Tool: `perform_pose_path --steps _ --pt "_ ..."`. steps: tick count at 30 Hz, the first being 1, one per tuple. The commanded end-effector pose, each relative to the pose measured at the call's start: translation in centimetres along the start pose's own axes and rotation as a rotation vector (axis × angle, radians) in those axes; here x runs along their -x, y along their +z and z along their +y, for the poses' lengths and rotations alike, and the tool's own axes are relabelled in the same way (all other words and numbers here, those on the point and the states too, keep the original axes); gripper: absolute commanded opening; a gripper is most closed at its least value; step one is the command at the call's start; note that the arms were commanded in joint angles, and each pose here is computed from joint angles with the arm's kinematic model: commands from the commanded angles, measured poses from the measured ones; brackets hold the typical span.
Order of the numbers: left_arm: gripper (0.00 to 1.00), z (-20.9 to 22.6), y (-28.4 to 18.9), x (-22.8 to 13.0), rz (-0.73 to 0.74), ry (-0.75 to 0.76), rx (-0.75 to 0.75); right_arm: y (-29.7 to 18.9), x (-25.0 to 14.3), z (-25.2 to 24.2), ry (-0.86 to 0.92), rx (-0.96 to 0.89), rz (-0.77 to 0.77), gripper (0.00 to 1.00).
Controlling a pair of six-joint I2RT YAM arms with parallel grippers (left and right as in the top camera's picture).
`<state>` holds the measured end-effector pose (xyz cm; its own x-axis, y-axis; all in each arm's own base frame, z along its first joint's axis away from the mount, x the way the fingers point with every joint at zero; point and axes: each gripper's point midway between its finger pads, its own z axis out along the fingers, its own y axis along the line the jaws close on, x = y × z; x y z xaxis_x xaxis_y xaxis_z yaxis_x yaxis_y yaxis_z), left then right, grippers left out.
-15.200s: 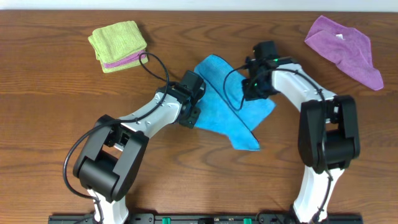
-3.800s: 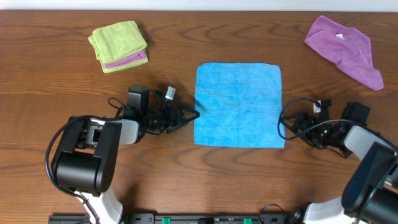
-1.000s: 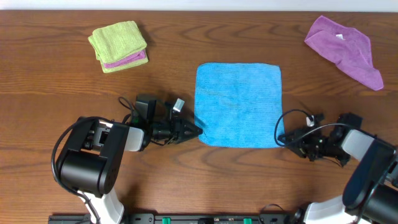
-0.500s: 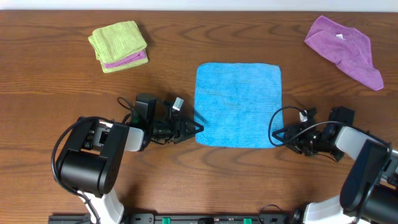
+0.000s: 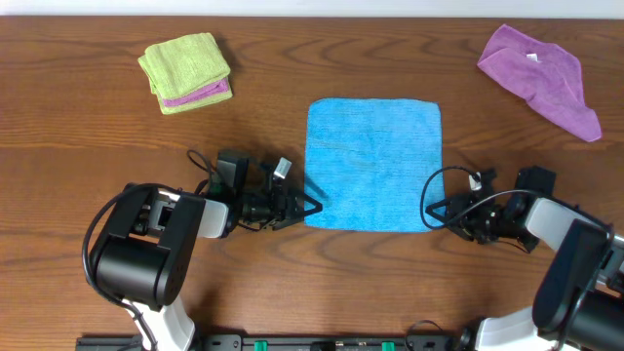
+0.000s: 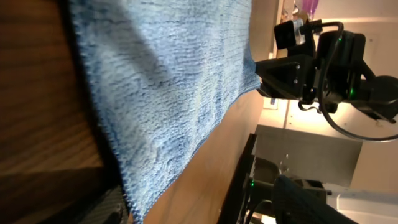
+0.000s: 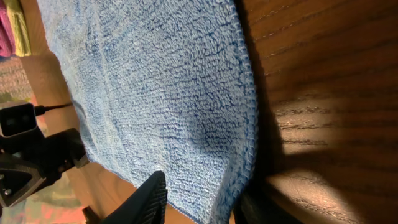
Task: Fold the cloth
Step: 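Lift the bottom corners and fold them up toward the top edge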
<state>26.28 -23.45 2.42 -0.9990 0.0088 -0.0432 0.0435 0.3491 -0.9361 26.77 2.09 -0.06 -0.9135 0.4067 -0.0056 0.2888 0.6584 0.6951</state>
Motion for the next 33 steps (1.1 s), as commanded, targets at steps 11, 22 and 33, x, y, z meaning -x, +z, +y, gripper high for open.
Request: perform_pose_path --steps 11,22,33 --pt "0.73 1.6 1.1 0.1 -0.03 0.013 0.087 0.8 -2.4 -5.5 0.049 -0.267 0.071 0.34" --pt "0.06 0.6 1.1 1.3 -0.055 -0.032 0.055 0.8 -2.0 -5.5 0.059 -0.267 0.056 0.01" --pt "0.06 -4.7 1.2 5.3 -0.058 0.026 -0.073 -0.4 0.7 -2.9 0.045 -0.202 0.002 0.01"
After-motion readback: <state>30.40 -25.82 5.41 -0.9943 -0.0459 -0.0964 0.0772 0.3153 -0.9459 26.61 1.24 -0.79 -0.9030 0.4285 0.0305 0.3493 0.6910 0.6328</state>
